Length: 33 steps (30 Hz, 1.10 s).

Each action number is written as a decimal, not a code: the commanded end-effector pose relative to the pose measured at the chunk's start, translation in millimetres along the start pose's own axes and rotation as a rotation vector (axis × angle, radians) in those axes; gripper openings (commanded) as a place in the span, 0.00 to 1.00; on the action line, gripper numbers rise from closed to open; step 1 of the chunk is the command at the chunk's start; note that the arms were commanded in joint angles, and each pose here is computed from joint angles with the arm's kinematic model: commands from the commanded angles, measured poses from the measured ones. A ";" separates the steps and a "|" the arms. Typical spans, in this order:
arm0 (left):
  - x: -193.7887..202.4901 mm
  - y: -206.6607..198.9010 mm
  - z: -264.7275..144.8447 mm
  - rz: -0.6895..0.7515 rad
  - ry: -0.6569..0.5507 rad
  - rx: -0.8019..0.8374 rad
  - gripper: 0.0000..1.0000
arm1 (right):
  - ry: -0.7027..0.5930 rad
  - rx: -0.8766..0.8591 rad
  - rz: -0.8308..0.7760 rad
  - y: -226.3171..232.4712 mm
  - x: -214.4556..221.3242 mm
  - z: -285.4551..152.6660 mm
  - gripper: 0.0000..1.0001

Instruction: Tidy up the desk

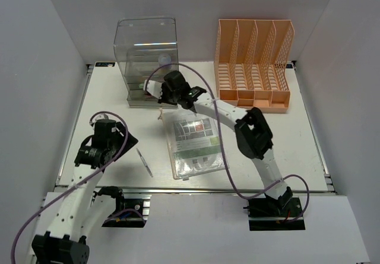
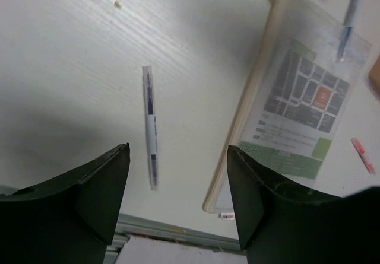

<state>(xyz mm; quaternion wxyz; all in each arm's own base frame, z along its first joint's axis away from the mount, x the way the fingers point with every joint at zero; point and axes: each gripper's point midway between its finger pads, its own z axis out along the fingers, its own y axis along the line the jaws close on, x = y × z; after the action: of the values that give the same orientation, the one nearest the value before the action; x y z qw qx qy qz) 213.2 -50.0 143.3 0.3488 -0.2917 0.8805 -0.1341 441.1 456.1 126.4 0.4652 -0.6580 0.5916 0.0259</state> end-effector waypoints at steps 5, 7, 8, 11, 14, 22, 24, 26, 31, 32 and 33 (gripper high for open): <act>49.6 18.5 36.5 -0.117 0.240 -0.146 0.65 | -0.034 0.018 0.574 -39.4 -17.8 -117.6 0.00; 51.9 21.6 41.3 -0.127 0.248 -0.170 0.59 | -0.005 -0.024 0.686 -40.0 12.3 -134.7 0.03; 52.5 24.1 43.1 -0.131 0.254 -0.192 0.58 | 0.010 -0.043 0.742 -32.2 31.4 -148.4 0.10; 56.1 32.3 51.2 -0.124 0.281 -0.258 0.56 | -0.031 -0.075 0.818 -11.6 52.6 -180.2 0.22; 62.3 34.6 60.9 -0.108 0.320 -0.294 0.53 | -0.076 -0.054 0.848 9.1 64.0 -206.3 0.23; 76.1 43.9 88.1 -0.059 0.373 -0.381 0.48 | -0.169 0.112 0.817 13.6 86.4 -261.0 0.21; 77.1 41.7 90.5 -0.050 0.373 -0.380 0.48 | -0.185 0.120 0.817 15.3 91.0 -266.6 0.20; 76.3 37.9 92.5 -0.046 0.367 -0.374 0.49 | -0.228 0.104 0.803 17.2 84.9 -272.3 0.21; 69.4 27.4 94.4 -0.026 0.353 -0.372 0.54 | -0.225 0.074 0.813 23.4 92.5 -271.1 0.20; 71.4 23.3 93.5 -0.019 0.364 -0.364 0.54 | -0.225 0.071 0.813 23.9 93.7 -271.3 0.20; 68.7 14.7 92.8 -0.014 0.358 -0.338 0.54 | -0.227 0.069 0.810 24.2 93.6 -271.6 0.21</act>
<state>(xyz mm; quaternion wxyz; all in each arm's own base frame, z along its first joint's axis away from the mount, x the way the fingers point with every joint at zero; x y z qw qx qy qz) 212.1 -76.0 17.9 0.1020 -0.3279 0.9389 -0.0246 308.9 209.1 203.5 0.4878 -0.3362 0.7679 0.2438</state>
